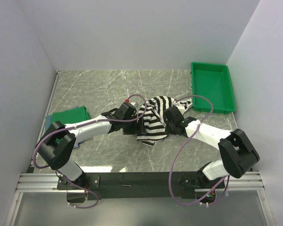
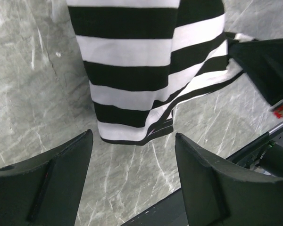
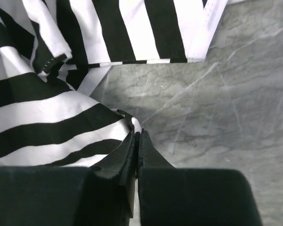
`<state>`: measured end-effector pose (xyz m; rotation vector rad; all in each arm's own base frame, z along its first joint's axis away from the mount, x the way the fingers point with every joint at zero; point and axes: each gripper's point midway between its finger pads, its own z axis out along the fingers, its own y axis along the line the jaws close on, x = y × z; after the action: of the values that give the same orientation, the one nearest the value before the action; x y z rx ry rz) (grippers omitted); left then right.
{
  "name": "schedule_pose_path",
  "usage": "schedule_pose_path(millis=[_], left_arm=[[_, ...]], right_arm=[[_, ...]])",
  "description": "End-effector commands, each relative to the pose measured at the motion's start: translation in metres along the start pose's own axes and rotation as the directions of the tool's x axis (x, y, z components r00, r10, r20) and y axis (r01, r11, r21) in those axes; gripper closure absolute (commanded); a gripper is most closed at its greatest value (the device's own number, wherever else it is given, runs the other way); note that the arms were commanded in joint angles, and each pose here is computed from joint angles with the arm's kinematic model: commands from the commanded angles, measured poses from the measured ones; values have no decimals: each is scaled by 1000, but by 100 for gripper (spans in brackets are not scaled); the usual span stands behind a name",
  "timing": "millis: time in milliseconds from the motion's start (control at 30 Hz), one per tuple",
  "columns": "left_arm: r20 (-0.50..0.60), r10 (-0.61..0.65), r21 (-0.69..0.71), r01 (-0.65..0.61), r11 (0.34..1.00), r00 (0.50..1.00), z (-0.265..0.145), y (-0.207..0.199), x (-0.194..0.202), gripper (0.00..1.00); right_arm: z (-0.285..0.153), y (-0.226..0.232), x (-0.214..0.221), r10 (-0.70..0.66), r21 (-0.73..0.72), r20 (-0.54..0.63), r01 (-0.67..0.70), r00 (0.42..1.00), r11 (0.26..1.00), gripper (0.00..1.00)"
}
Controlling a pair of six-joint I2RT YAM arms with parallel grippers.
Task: Fold and stack the tank tops
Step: Flatten the tank top out
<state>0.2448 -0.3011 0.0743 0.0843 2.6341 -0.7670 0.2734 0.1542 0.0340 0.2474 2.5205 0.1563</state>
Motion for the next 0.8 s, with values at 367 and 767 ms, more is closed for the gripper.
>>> schedule_pose_path(millis=[367, 767], left_arm=[[238, -315, 255, 253, 933, 919, -69, 31, -98, 22], [350, -422, 283, 335, 899, 836, -128, 69, -151, 21]], right_arm=[[-207, 156, -237, 118, -434, 464, 109, 878, 894, 100], [-336, 234, -363, 286, -587, 674, 259, 681, 767, 100]])
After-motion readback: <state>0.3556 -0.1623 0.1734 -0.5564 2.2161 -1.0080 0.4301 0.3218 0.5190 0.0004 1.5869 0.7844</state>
